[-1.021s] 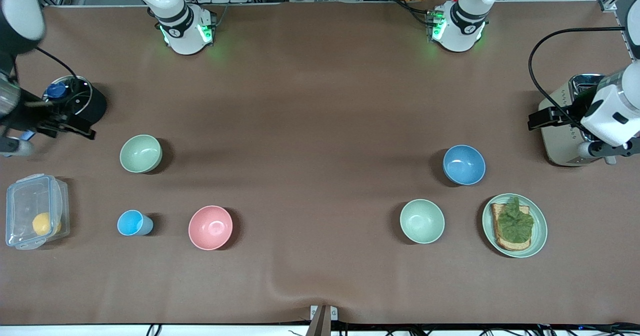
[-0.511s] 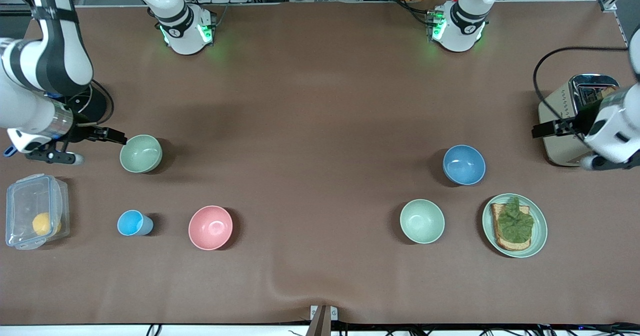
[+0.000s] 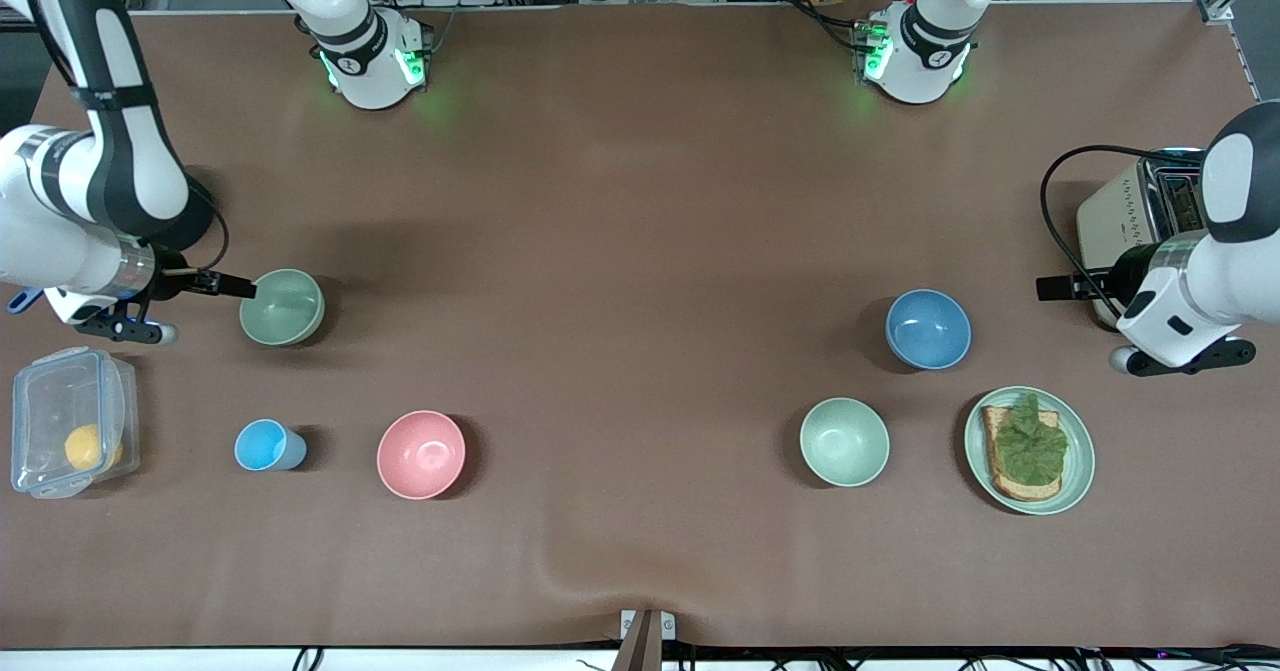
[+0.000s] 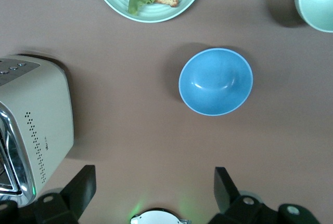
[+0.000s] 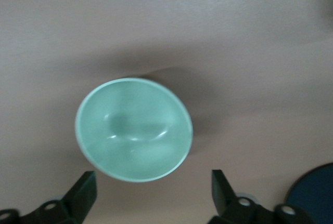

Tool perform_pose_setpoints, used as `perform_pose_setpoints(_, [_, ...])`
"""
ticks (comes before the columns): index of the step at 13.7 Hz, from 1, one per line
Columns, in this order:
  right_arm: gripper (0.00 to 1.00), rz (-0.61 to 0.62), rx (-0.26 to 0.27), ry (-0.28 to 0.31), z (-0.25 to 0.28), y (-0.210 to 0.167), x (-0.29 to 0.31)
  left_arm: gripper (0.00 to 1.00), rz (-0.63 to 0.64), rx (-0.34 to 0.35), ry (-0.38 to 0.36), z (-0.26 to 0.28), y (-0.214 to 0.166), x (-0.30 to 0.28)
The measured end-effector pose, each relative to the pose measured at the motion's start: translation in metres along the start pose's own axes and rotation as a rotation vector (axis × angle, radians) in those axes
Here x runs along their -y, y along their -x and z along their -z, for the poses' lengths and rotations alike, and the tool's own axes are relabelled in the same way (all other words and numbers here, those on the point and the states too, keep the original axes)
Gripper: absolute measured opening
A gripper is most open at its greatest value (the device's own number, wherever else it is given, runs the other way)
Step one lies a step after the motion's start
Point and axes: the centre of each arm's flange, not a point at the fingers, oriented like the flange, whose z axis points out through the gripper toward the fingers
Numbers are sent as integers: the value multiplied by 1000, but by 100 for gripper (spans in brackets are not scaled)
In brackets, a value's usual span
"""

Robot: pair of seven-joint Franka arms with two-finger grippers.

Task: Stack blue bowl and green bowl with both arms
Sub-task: 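Grasp the green bowl with the right gripper while the left gripper grasps the blue bowl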

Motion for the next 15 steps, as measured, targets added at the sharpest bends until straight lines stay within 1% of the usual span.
perform_pose_setpoints(1, [92,-3,-15,1,-9,-1,-5,100,0,2,0,-5,-4,-1])
perform_pose_setpoints(2, [89,-4,-33,3,-19,-1,-5,100,-2,2,0,-10,-9,-3])
perform_pose_setpoints(3, [89,-3,-48,4,-29,1,-5,100,-4,4,-1,-16,-13,-4])
perform_pose_setpoints(4, [83,-2,-54,5,-37,3,-4,100,-8,9,-2,-23,-18,-8])
perform_pose_setpoints(5, [71,-2,-52,5,-44,5,-3,100,-17,18,-5,-32,-23,-14])
perform_pose_setpoints(6, [61,-2,-48,5,-48,6,-3,100,-30,30,-10,-42,-28,-24])
perform_pose_setpoints(7, [57,-3,-44,4,-51,7,-3,100,-43,44,-16,-53,-32,-33])
perform_pose_setpoints(10, [55,-8,-42,2,-56,6,-5,100,-56,76,-24,-74,-40,-43])
perform_pose_setpoints(15, [56,-17,-50,2,-61,6,-10,100,-52,83,-26,-78,-43,-41])
